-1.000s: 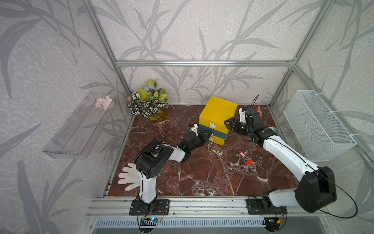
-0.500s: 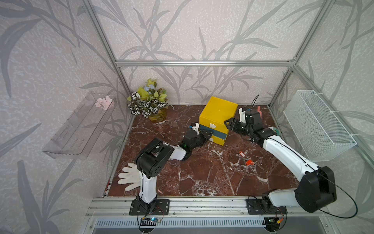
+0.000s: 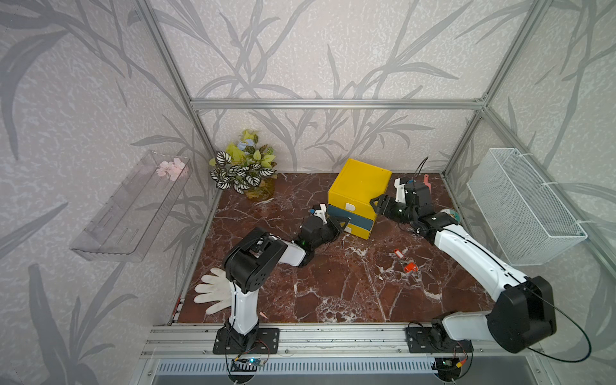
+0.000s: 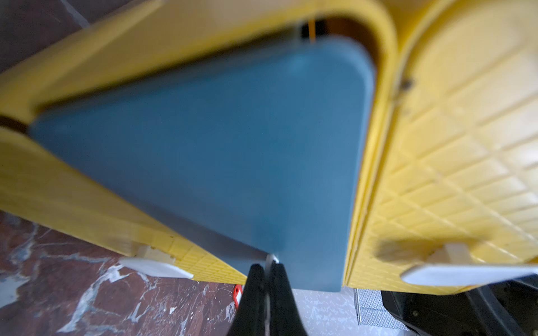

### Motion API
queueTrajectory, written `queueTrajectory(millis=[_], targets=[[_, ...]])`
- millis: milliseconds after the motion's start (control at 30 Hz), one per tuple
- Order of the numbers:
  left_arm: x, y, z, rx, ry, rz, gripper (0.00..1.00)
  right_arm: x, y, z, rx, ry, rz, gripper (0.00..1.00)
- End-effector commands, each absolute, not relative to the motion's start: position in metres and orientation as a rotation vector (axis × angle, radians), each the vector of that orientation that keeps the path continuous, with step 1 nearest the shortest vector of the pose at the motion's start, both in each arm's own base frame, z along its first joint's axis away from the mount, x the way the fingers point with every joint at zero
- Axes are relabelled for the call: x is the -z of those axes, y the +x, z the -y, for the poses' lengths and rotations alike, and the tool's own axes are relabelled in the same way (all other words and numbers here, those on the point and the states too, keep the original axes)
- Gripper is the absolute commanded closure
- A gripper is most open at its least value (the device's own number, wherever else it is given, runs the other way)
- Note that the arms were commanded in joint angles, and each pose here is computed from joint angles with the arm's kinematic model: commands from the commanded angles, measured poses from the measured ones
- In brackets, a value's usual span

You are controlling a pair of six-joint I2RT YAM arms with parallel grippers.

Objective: Take the keys out of the drawer
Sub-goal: Open the drawer in the storage box.

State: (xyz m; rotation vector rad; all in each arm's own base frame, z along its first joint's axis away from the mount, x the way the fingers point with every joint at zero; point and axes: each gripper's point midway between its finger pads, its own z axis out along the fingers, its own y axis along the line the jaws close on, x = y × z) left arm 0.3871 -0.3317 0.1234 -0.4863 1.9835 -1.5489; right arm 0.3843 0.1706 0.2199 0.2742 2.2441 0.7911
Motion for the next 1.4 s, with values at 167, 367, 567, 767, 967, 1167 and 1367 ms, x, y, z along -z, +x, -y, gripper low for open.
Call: queueTrajectory(millis=[167,367,567,767,967,1167,1367], targets=[[-0.116,0.365,0.315,1.459,-0.456,-2.098,0.98,-0.222,0.378,-0.167,-0.762,0.255,-2.248,0.3],[-0.115,0.345,0.303,1.421,-0.454,-2.161,0.97,-0.221,0.38,-0.165,-0.736,0.245,-2.244,0.3],[-0.109,0.327,0.3,1.447,-0.464,-2.231,0.97,-0.216,0.384,-0.168,-0.745,0.244,-2.244,0.3],[-0.115,0.313,0.277,1.328,-0.455,-2.241,0.97,-0.211,0.388,-0.173,-0.789,0.268,-2.245,0.3],[-0.121,0.303,0.275,1.305,-0.396,-2.287,0.97,-0.214,0.391,-0.175,-0.804,0.264,-2.223,0.3],[-0.11,0.289,0.273,1.296,-0.399,-2.349,0.97,-0.218,0.395,-0.177,-0.812,0.242,-2.206,0.29],[-0.1,0.283,0.274,1.29,-0.426,-2.374,0.97,-0.219,0.395,-0.184,-0.855,0.232,-2.206,0.29]])
